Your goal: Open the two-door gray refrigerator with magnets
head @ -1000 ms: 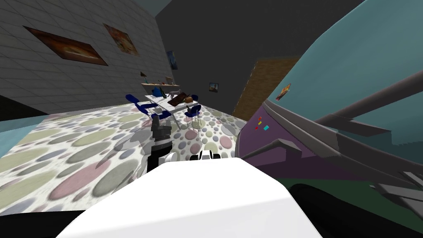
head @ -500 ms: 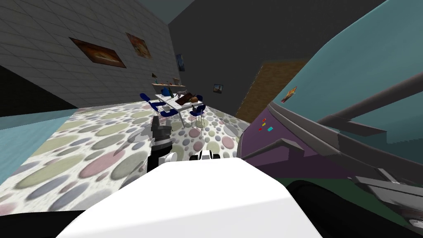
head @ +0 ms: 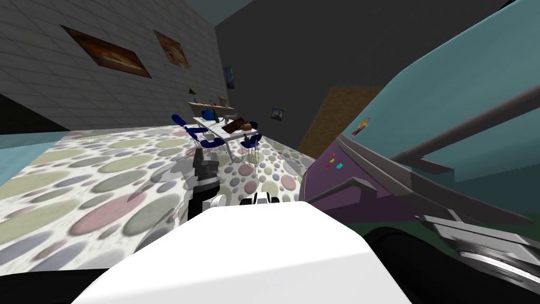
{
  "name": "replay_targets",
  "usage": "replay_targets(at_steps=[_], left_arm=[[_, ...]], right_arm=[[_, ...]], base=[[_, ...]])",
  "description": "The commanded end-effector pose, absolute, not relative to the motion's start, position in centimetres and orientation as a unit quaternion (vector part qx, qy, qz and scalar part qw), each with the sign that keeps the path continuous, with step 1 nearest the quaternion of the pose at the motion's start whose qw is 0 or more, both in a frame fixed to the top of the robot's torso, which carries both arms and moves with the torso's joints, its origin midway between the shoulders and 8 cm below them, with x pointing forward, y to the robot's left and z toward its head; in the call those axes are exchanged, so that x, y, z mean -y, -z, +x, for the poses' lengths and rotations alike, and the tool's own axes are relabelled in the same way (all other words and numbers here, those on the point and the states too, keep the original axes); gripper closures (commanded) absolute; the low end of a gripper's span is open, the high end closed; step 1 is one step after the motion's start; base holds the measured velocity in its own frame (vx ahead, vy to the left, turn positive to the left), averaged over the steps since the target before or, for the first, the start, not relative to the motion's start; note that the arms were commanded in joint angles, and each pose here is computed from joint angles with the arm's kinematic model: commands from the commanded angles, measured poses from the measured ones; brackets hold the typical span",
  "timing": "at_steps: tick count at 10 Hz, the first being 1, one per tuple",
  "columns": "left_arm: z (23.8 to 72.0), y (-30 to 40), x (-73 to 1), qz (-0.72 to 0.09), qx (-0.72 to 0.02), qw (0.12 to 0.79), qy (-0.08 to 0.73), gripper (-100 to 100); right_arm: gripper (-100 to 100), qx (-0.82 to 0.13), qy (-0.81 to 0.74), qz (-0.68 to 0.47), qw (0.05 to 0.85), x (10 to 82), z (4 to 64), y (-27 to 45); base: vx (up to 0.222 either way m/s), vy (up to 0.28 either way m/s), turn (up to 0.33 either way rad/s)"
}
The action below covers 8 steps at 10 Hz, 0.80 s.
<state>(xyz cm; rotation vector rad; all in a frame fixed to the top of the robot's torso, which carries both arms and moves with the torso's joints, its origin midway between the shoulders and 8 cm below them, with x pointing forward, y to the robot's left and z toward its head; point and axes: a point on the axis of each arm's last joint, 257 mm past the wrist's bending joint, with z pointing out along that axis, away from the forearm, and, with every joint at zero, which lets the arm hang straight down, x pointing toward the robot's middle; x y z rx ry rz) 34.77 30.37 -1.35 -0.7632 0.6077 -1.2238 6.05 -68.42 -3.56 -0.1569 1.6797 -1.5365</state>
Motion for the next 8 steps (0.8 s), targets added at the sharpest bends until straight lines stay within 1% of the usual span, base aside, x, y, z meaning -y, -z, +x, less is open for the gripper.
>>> replay_targets(at_steps=[1,2,3,4,5,8], left_arm=[[34.8,1.4,-30.4,-0.344,-0.274,0.709,0.551,0],[34.8,1.4,-30.4,-0.344,-0.274,0.709,0.551,0],[34.8,1.4,-30.4,-0.344,-0.274,0.709,0.551,0],[34.8,1.4,-30.4,-0.344,-0.274,0.709,0.551,0],[34.8,1.4,-30.4,-0.344,-0.274,0.709,0.551,0],[34.8,1.4,-30.4,-0.344,-0.274,0.709,0.551,0]], right_arm=[[100,-0.686,0.597,-0.033,0.415,69.6,5.4,6.9],[100,-0.669,0.62,-0.059,0.406,69.3,5.4,2.7],[100,-0.67,0.621,-0.06,0.403,69.3,5.2,2.7],[100,-0.666,0.632,-0.069,0.39,69.0,4.7,1.0],[100,-0.668,0.632,-0.071,0.386,69.0,4.4,1.0],[100,-0.663,0.652,-0.095,0.355,68.1,3.6,-2.2]], base=[[0.0,0.021,0.004],[0.185,0.105,-0.17],[0.218,0.145,-0.168],[0.266,0.159,-0.171],[0.256,0.153,-0.109],[0.242,0.157,-0.114]])
